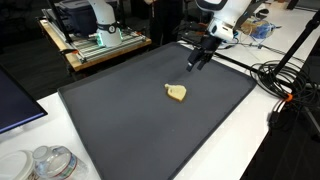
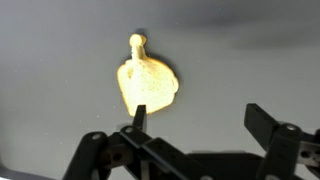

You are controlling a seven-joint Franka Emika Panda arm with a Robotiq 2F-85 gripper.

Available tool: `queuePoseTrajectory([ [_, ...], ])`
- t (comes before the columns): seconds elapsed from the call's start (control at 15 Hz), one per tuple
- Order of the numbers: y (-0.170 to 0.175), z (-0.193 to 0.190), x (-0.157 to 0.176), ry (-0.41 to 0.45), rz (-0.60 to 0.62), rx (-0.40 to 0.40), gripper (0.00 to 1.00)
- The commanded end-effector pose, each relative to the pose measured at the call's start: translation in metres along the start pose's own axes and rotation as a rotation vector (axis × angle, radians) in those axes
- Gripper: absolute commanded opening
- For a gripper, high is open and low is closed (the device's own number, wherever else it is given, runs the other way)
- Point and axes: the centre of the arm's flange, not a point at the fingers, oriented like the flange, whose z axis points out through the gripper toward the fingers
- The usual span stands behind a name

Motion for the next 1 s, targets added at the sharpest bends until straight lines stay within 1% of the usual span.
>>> queuePoseTrajectory([
  [0.0, 0.031, -0.006, -0.056, 0.039, 0.016, 0.082, 1.0],
  [0.13, 0.045, -0.003, -0.07, 0.063, 0.038, 0.123, 1.0],
  [0.33, 0.065, 0.006, -0.089, 0.108, 0.058, 0.208, 1.0],
  [0.73, 0.114, 0.038, -0.128, 0.183, 0.102, 0.412, 1.0],
  [0.93, 0.14, 0.051, -0.14, 0.217, 0.121, 0.522, 1.0],
])
